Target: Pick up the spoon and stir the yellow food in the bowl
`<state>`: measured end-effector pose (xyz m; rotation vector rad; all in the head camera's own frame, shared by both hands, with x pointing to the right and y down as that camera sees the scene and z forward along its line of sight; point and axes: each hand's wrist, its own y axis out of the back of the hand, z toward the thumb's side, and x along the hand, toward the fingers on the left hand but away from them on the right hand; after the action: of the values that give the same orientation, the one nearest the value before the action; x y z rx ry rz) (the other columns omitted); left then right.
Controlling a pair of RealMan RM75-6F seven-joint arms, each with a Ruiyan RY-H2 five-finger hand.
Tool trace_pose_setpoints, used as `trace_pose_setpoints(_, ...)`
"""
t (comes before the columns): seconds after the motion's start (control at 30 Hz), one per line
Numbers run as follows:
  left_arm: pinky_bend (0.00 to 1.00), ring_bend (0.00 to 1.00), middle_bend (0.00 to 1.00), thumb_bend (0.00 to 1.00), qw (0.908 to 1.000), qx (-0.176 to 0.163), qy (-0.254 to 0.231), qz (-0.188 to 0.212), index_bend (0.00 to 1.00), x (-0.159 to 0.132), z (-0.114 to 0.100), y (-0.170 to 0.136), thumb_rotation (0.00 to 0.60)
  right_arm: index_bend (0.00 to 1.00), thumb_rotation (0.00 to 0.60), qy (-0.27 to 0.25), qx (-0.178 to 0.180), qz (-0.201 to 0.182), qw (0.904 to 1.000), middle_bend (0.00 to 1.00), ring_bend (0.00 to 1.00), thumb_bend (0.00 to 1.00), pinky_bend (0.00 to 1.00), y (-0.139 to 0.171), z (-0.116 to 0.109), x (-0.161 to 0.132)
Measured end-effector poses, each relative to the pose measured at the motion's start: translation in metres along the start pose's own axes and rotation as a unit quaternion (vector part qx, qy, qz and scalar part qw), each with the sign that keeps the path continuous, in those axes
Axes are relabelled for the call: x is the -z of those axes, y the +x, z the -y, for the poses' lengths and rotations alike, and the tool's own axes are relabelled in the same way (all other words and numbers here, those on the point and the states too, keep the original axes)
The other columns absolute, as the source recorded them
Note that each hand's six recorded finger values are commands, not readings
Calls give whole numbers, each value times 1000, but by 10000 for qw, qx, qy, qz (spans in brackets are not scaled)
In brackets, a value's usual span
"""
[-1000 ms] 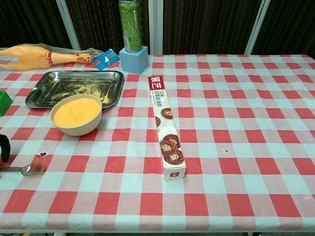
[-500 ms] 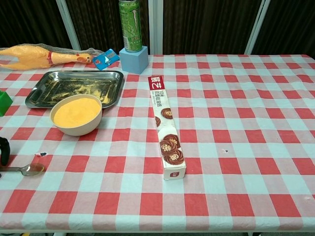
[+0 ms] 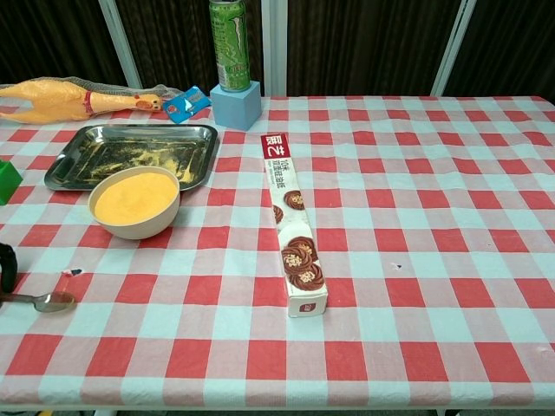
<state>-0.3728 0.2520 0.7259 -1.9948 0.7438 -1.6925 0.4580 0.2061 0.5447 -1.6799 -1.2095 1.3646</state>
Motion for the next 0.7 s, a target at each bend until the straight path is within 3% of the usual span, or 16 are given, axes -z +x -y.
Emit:
trace_pose_setpoints(0.23, 977, 863, 871, 410, 9996, -256, 78, 11, 612, 0, -13, -3, 600, 0, 600, 2, 66, -8, 10000, 123, 0, 247, 0, 1, -3, 0)
trace_pose_setpoints(0.5, 977, 863, 874, 408, 9935, -983, 547, 167, 612, -7, -62, -3, 600, 0, 600, 46, 165, -35, 9998, 124, 0, 247, 0, 1, -10, 1)
trace_pose_setpoints(0.7, 977, 863, 877, 405, 9882, -1253, 735, 486, 612, -30, -96, 16, 600, 0, 600, 70, 206, -63, 9997, 124, 0, 247, 0, 0, -13, 0)
